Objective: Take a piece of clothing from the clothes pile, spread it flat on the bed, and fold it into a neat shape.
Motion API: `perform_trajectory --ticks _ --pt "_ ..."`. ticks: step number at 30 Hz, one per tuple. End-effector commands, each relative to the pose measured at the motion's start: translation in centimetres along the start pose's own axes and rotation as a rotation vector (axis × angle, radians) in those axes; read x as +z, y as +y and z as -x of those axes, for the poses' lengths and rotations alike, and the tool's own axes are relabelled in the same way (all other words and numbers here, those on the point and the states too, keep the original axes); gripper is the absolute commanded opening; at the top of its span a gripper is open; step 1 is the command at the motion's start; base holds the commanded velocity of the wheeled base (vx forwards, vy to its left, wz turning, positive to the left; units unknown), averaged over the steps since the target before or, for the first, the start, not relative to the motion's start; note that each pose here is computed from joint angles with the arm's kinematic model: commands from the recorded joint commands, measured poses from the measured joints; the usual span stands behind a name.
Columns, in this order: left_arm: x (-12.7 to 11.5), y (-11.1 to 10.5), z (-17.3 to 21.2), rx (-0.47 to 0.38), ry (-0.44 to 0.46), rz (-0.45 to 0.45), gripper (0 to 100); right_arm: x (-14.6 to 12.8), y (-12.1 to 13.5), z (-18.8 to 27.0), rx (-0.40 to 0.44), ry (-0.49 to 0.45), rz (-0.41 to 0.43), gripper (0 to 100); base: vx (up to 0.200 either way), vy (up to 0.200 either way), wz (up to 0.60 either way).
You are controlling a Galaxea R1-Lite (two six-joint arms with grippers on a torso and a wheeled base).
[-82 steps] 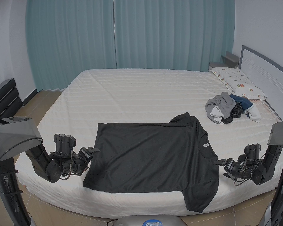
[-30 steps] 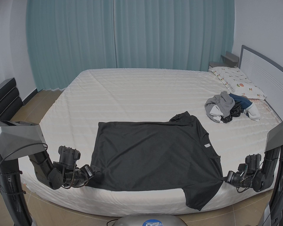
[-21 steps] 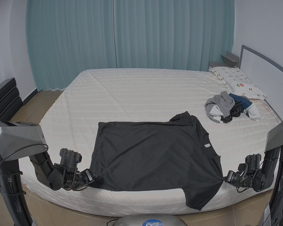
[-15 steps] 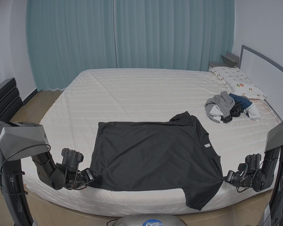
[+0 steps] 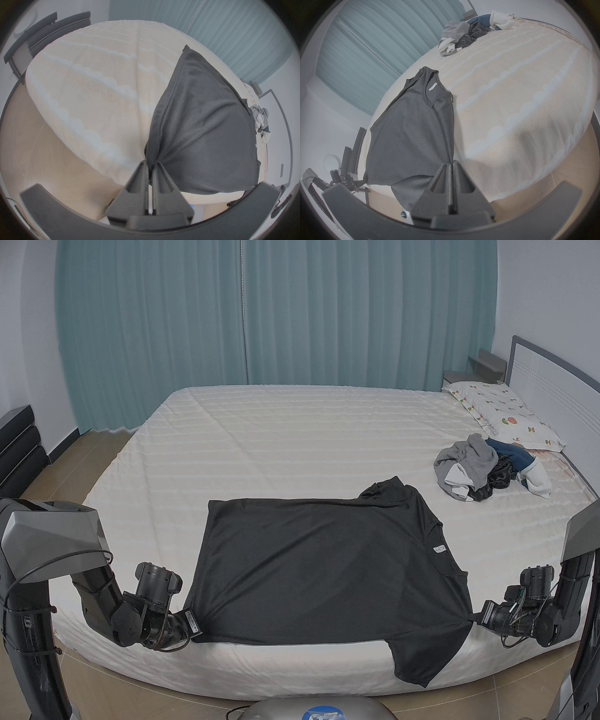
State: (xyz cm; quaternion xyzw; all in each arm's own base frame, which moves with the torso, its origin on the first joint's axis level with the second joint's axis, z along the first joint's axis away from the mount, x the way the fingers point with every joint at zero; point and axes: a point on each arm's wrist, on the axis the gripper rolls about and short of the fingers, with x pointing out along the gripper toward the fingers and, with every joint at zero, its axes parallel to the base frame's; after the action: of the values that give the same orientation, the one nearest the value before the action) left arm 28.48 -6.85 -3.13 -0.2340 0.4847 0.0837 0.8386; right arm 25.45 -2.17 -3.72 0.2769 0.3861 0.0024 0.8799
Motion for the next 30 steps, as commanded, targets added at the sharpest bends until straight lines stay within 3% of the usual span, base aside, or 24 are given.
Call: perform_trajectory --ticks 1,8,18,19,22,23,30 --pt "0.0 0.0 1.0 0.013 0.015 -0.004 0 0.3 0.1 0.1 0.006 -0.016 0.002 0 0.0 0.0 0.0" --pt "-0.2 0.3 1.5 0.042 0.047 -0.04 0 0.5 0.2 0.2 0.017 -0.04 0.01 0 0.0 0.0 0.0" --pt "0.4 0.2 1.2 0.044 0.006 -0.017 0 0.2 0.3 0.2 0.036 -0.022 0.013 0 0.0 0.0 0.0" --pt "0.5 0.1 1.2 0.041 0.005 -0.015 0 0.2 0.3 0.1 0.036 -0.02 0.013 100 0.0 0.0 0.0" --pt "0.4 0.2 1.3 0.043 0.01 -0.016 0 0.1 0.3 0.2 0.042 -0.017 0.012 100 0.0 0.0 0.0" --pt "0.4 0.2 1.2 0.041 0.009 -0.016 100 0.2 0.4 0.2 0.048 -0.019 0.013 100 0.0 0.0 0.0" --pt "1.1 0.1 2.2 -0.006 -0.005 -0.001 100 1.1 1.1 1.7 0.143 -0.032 -0.053 100 0.0 0.0 0.0"
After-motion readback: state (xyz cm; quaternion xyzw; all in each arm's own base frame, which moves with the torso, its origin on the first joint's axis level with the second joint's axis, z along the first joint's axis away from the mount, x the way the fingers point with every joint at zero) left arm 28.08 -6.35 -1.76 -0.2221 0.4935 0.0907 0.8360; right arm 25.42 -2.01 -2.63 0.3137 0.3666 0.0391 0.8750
